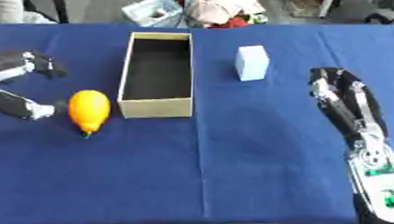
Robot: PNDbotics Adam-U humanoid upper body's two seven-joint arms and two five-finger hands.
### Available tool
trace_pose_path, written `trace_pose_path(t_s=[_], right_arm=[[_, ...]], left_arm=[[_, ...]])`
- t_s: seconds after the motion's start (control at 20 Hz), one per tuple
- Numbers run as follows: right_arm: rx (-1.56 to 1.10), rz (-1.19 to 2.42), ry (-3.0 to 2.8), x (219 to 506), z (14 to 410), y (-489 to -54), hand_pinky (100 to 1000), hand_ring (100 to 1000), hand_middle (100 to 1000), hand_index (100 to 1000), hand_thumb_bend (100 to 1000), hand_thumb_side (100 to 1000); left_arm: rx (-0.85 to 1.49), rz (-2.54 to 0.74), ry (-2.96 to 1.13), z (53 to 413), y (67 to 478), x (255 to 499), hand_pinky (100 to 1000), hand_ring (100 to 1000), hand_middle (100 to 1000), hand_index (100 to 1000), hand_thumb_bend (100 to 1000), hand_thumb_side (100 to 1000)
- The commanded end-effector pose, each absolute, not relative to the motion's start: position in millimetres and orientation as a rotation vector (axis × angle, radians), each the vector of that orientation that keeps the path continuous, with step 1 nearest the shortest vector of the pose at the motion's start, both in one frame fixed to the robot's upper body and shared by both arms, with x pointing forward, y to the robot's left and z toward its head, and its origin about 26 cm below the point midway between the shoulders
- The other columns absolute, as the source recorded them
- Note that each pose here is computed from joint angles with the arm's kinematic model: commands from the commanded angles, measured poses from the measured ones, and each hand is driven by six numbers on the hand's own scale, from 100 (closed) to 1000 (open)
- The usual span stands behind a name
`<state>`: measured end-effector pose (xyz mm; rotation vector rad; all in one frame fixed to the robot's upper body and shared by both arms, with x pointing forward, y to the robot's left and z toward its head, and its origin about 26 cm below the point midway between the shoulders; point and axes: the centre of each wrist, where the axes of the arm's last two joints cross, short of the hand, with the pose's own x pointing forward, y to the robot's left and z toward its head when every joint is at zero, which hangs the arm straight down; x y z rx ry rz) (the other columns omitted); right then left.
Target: Pick up objects on the table and place them in the box.
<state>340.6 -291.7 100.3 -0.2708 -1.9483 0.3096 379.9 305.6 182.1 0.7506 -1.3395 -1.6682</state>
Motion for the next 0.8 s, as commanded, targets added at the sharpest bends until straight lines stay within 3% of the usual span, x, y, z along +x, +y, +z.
trace_pose_path(t_s=[0.05,0.25,0.5,0.7,0.75,0.8], right_arm=[[-0.275,0.321,-1.967,342,107,-294,642,776,542,702,100,586],[-0.272,0.322,-1.967,342,107,-293,642,776,542,702,100,586],[-0.265,0.325,-1.969,342,107,-292,643,776,542,702,100,584],[-0.262,0.324,-1.967,342,107,-291,643,776,542,702,100,586],[-0.263,0.324,-1.967,342,106,-291,643,776,542,702,100,586],[-0.263,0.324,-1.967,342,106,-292,643,776,542,702,100,586]], left_arm=[[0.839,-1.692,-1.305,184,306,391,840,761,769,868,415,539],[0.896,-1.723,-1.280,175,302,401,857,774,779,874,477,544],[0.902,-1.759,-1.265,162,297,411,865,776,779,872,473,530],[0.883,-1.790,-1.277,154,293,414,844,750,745,842,353,487],[0.872,-1.799,-1.282,152,292,414,829,728,712,810,255,460],[0.861,-1.806,-1.288,151,292,414,826,723,704,803,237,456]])
